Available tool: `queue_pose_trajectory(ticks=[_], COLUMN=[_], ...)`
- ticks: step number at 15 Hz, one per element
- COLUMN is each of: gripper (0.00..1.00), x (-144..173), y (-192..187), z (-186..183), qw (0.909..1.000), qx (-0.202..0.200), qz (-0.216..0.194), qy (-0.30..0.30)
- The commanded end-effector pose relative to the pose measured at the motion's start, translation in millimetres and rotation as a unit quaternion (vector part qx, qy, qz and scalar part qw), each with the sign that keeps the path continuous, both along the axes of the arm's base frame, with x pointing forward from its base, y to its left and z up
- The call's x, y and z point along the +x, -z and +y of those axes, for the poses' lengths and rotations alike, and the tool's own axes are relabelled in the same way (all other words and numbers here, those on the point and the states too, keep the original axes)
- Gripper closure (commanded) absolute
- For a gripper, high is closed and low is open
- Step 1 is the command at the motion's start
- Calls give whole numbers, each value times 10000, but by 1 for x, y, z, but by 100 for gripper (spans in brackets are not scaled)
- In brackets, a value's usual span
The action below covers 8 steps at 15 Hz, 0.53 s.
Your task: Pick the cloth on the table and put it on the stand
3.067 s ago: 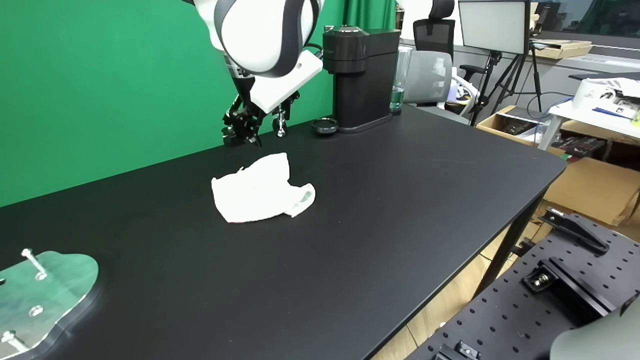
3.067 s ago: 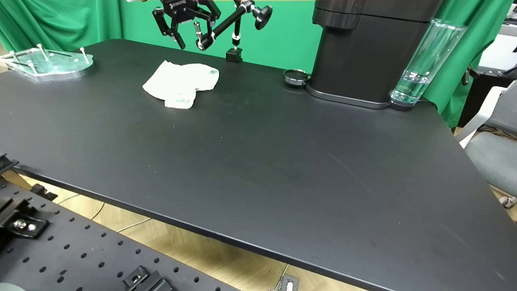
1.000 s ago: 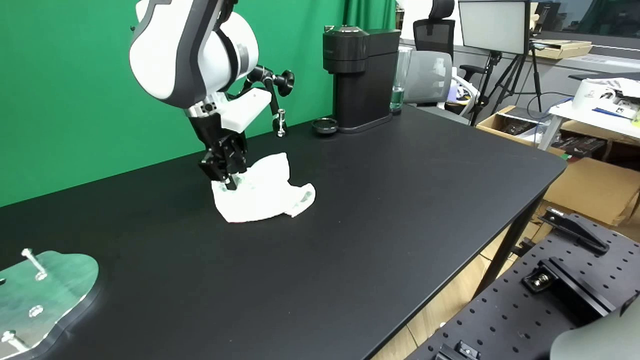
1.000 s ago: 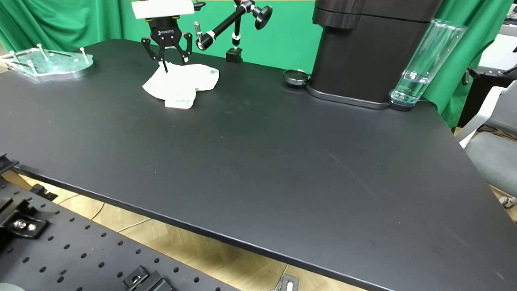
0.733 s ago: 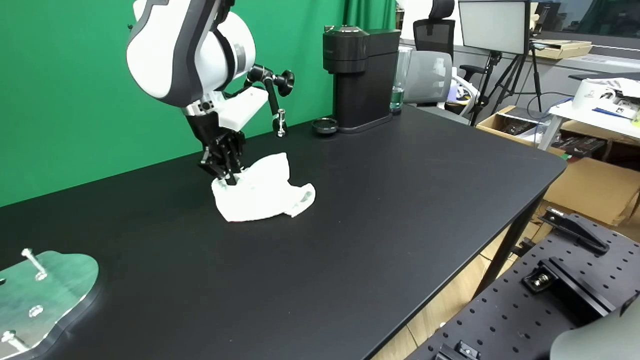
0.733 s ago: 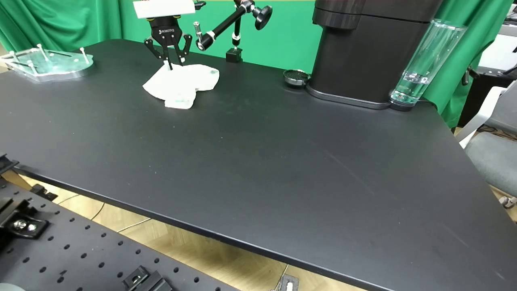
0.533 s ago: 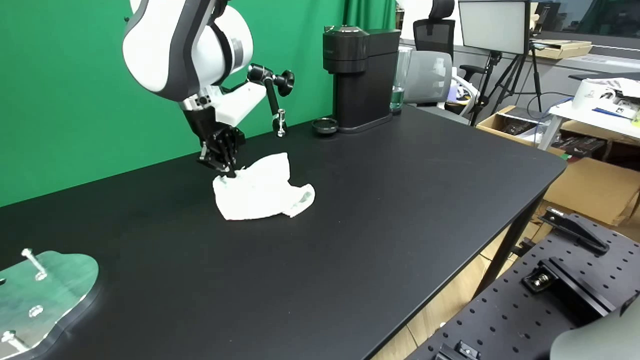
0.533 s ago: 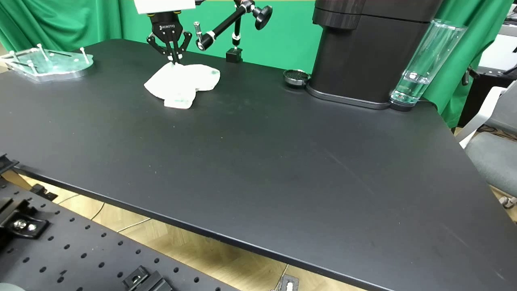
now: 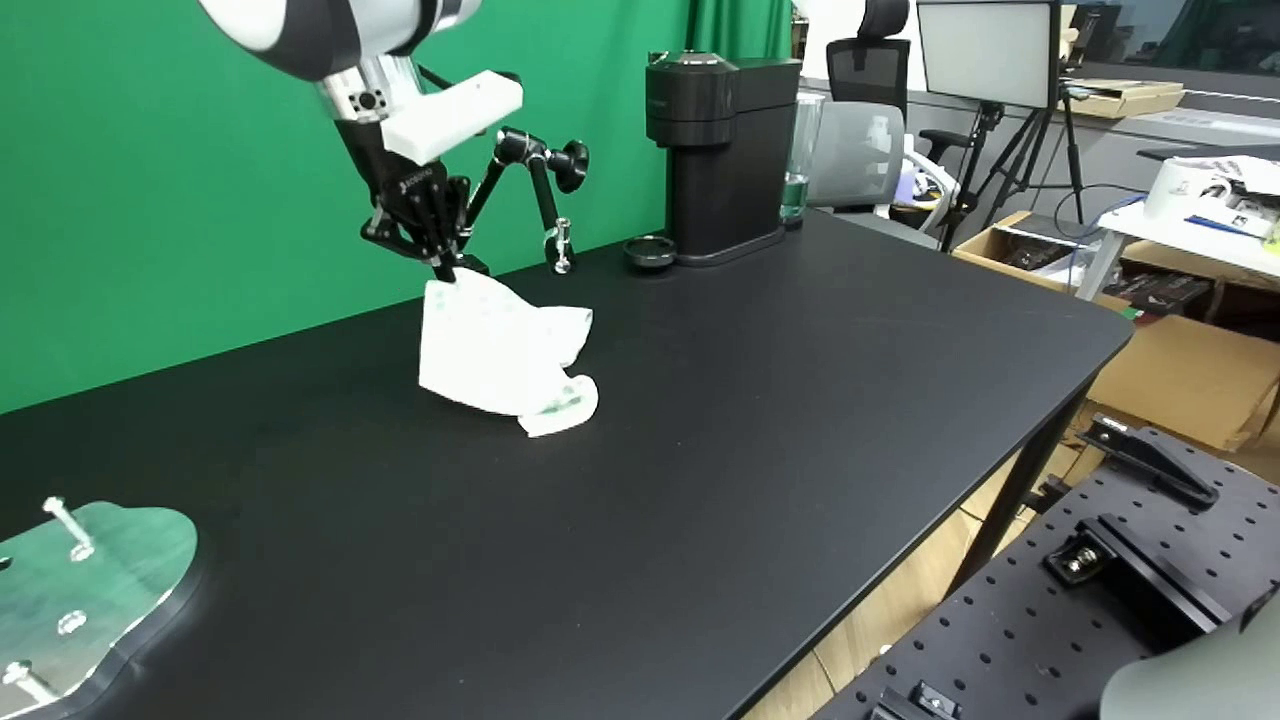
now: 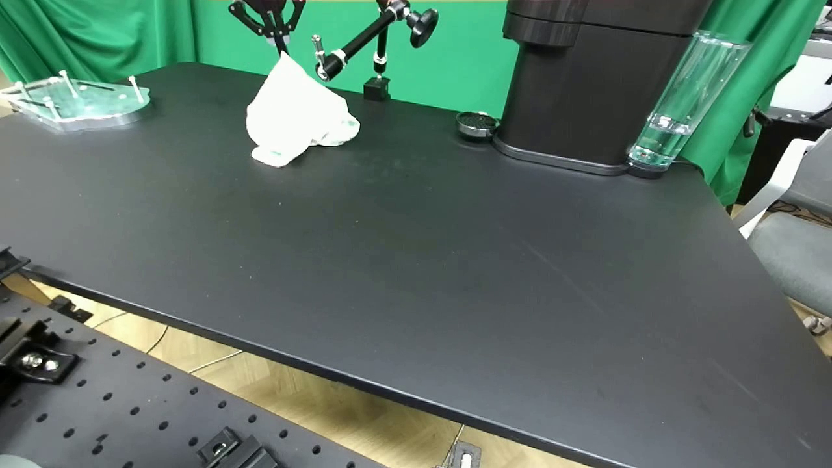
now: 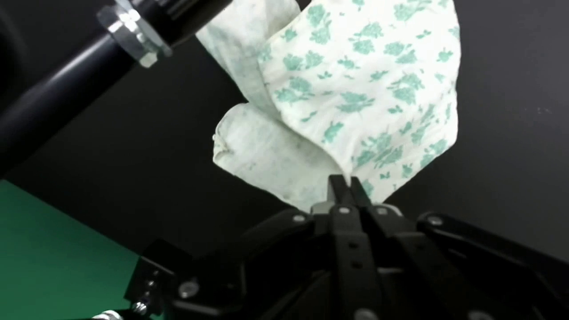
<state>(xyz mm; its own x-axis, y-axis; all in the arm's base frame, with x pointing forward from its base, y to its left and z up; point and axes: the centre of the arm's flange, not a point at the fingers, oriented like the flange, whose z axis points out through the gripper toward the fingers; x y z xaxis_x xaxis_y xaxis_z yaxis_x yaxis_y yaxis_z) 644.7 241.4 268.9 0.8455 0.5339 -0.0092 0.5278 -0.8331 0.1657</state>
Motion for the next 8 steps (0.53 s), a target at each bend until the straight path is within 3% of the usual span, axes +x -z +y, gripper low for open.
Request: queue_pose_trajectory(ticks=[1,5,8], gripper=[100,100,100], x=[-24,-44,-65], y=[-67,-142,-190], z=[-17,-49,-78], qw=[9971,9847,9683], qx=[-80,-183,-311], qz=[-439,-1183,-1720], qy=[623,1267,1785])
